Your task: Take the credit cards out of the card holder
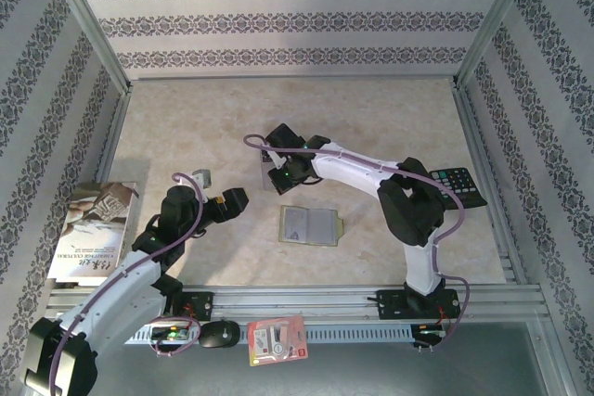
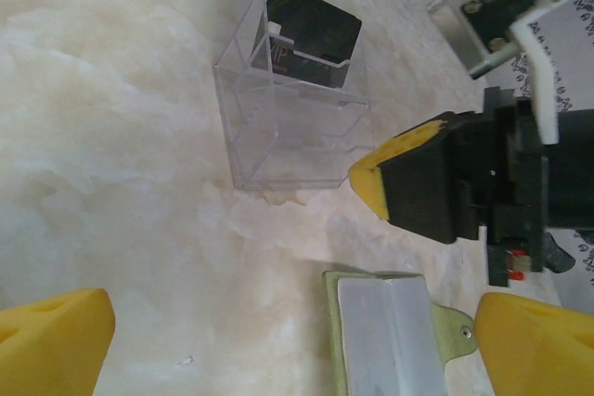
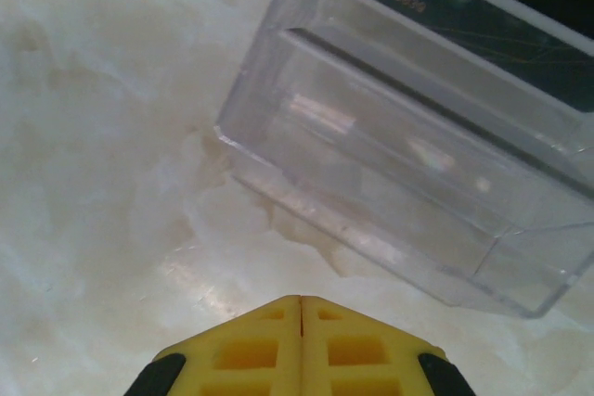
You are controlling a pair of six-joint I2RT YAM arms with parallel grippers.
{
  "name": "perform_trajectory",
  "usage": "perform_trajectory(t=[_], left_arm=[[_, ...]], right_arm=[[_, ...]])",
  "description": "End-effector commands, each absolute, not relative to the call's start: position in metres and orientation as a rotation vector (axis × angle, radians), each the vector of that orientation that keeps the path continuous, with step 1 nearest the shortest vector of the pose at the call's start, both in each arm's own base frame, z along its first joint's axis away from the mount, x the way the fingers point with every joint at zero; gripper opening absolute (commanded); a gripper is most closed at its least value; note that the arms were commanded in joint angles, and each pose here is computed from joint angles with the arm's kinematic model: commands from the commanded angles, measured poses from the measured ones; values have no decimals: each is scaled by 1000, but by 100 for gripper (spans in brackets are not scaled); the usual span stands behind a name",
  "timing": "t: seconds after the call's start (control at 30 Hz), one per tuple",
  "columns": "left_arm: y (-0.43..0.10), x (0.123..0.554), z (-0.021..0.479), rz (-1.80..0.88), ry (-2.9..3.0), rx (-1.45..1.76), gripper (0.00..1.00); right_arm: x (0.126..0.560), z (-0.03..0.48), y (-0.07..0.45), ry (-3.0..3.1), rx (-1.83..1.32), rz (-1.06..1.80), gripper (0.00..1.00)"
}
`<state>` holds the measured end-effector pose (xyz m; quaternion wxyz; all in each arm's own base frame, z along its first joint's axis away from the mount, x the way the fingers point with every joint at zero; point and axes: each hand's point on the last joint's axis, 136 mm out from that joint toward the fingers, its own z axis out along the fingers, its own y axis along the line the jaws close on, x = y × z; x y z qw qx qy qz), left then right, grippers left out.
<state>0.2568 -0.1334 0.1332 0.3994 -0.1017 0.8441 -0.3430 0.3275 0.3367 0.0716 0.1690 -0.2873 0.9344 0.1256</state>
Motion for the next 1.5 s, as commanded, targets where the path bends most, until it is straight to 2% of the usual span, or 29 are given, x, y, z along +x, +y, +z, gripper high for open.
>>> perform_trajectory(t=[0.0,1.17,1.33,1.47], left_arm=[[-127,259,139,-852,2103,-272,99],[-124,255,137,-838,2115,-261,99],[-124,255,137,-838,2114,-261,99],[-124,255,139,-840,2110,-261,99]], right_arm=[[343,79,336,2631,-785,287,0],[408,85,349,2548,-747,118,0],[413,103,354,2498,-732,150,9],[405,132,352,2448,-699,214,23]])
